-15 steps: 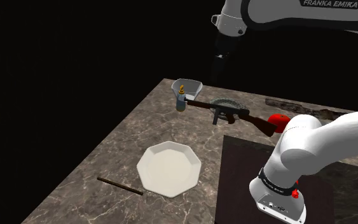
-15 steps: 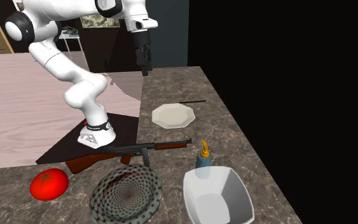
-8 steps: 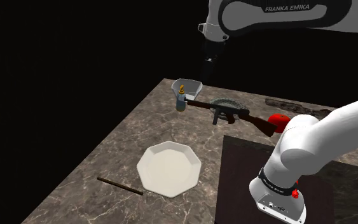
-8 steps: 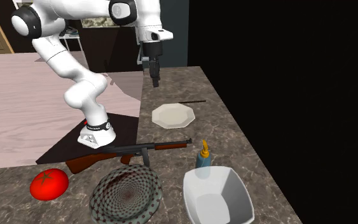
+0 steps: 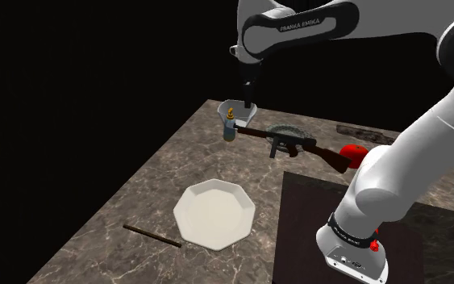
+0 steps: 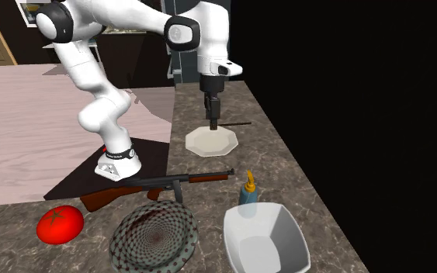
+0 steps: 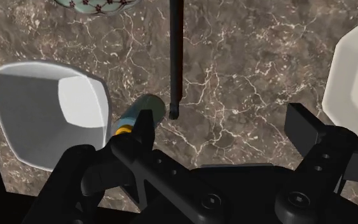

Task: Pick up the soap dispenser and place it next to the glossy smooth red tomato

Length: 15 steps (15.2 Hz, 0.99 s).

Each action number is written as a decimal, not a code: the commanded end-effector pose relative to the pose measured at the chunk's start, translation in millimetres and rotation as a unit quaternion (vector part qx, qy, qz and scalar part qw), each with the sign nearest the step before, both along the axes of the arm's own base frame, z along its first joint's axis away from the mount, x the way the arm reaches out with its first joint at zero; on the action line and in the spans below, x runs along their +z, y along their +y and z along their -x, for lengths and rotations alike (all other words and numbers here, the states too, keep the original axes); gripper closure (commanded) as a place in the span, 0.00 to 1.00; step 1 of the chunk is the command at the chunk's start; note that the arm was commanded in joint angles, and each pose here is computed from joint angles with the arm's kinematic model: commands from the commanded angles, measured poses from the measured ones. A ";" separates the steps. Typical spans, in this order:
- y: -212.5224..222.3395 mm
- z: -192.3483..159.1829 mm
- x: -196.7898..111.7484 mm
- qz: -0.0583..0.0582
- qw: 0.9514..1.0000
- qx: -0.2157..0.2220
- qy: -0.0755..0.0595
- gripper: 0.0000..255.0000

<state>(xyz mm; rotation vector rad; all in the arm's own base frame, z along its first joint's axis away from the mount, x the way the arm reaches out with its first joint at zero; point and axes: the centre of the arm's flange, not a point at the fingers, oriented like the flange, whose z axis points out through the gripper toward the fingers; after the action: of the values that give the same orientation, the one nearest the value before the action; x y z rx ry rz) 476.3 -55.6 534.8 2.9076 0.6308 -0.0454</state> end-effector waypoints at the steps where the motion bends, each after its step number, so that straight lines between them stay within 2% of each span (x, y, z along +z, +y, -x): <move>1: -7.6 -25.2 -15.6 0.006 1.000 0.017 0.015 0.00; 8: -29.7 -105.5 -71.9 0.027 0.995 0.072 0.064 0.00; 15: -45.6 -182.0 -135.1 0.047 0.984 0.126 0.113 0.00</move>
<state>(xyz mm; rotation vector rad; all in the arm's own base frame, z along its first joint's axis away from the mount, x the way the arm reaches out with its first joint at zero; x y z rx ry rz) 646.7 -96.9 408.4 2.7430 0.9763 -0.3454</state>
